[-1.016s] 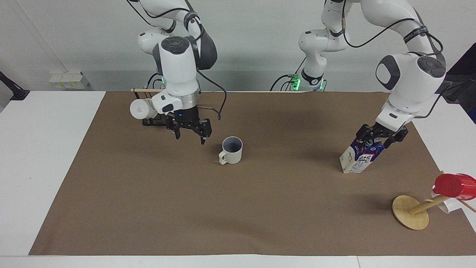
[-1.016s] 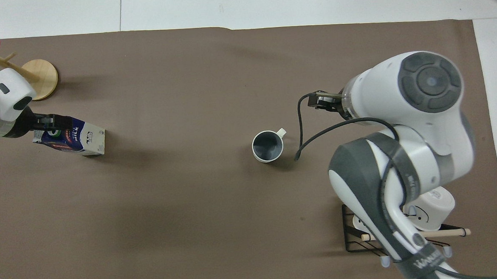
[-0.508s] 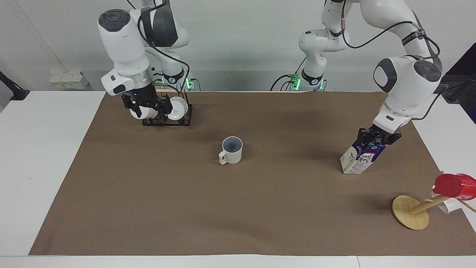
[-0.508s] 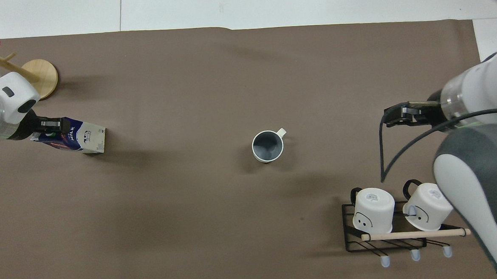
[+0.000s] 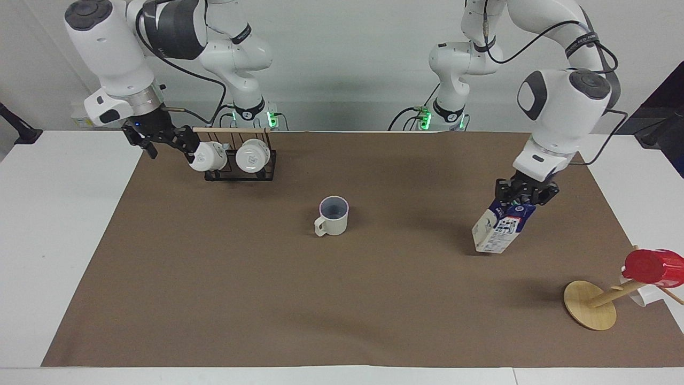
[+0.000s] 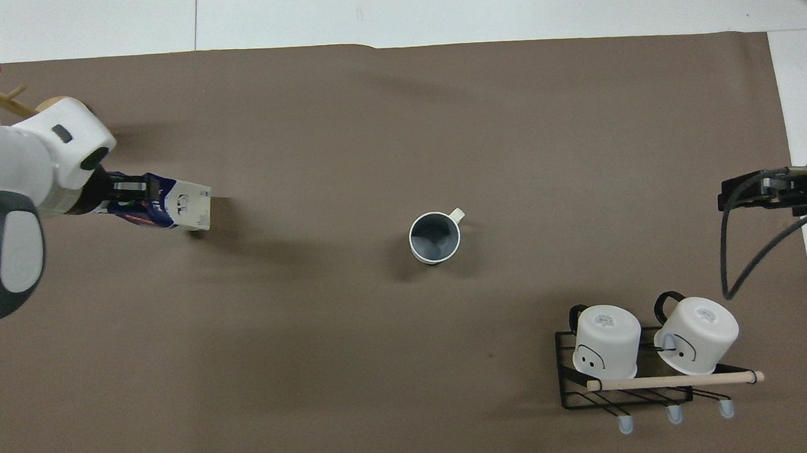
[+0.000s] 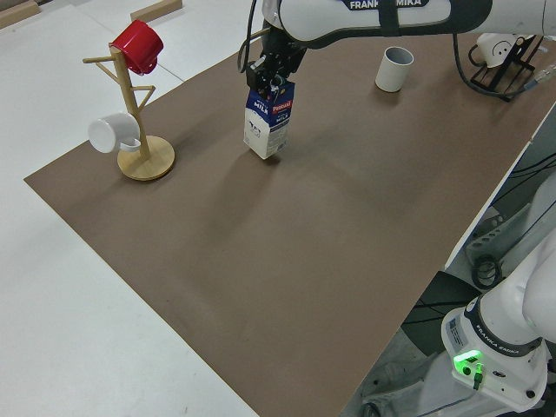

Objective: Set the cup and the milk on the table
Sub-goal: 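Grasp the milk carton with the left gripper and lift it, then carry the milk carton beside the white mug and release it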

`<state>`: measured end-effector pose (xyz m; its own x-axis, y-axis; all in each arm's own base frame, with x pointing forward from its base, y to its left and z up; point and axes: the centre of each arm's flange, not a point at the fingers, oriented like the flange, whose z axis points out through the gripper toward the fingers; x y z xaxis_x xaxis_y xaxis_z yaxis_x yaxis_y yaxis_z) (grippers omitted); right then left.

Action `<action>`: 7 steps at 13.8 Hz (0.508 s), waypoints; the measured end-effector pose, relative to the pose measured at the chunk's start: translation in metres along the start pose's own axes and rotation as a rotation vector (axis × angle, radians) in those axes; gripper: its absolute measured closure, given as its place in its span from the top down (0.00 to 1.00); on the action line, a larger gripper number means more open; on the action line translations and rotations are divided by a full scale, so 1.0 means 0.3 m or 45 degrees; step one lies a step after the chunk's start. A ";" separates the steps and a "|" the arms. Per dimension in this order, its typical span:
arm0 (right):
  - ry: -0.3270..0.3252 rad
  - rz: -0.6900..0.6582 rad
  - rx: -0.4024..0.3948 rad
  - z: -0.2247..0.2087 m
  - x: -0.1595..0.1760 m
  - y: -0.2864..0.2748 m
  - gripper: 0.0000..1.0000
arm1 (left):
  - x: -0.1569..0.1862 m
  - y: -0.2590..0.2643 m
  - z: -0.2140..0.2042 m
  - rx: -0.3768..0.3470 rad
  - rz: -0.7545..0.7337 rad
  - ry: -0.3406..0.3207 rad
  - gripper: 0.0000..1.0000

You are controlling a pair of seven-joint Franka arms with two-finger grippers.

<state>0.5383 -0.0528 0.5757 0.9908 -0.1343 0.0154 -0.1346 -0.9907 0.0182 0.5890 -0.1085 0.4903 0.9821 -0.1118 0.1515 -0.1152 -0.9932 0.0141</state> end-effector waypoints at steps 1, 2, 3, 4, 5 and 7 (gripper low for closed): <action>0.014 -0.009 0.001 -0.013 0.001 0.023 1.00 | -0.007 0.105 -0.007 -0.006 -0.017 0.005 0.40; 0.034 -0.012 0.002 -0.033 0.004 0.033 1.00 | -0.018 0.205 -0.011 -0.009 -0.036 0.008 0.40; 0.056 -0.013 0.002 -0.060 0.007 0.034 1.00 | -0.032 0.298 -0.016 -0.012 -0.054 0.012 0.40; 0.081 -0.016 0.003 -0.092 0.010 0.030 1.00 | -0.045 0.387 -0.021 -0.019 -0.066 0.016 0.40; 0.107 -0.018 0.003 -0.126 0.013 0.026 1.00 | -0.054 0.461 -0.025 -0.027 -0.073 0.020 0.40; 0.143 -0.018 0.004 -0.205 0.009 0.026 1.00 | -0.063 0.599 -0.007 -0.029 -0.095 0.017 0.40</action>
<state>0.5393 -0.0598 0.6375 0.9849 -0.1173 0.1273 -0.1202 -0.9926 0.0158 0.5494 -0.2848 0.4922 0.9860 -0.0365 0.1625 -0.0449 -0.9978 0.0484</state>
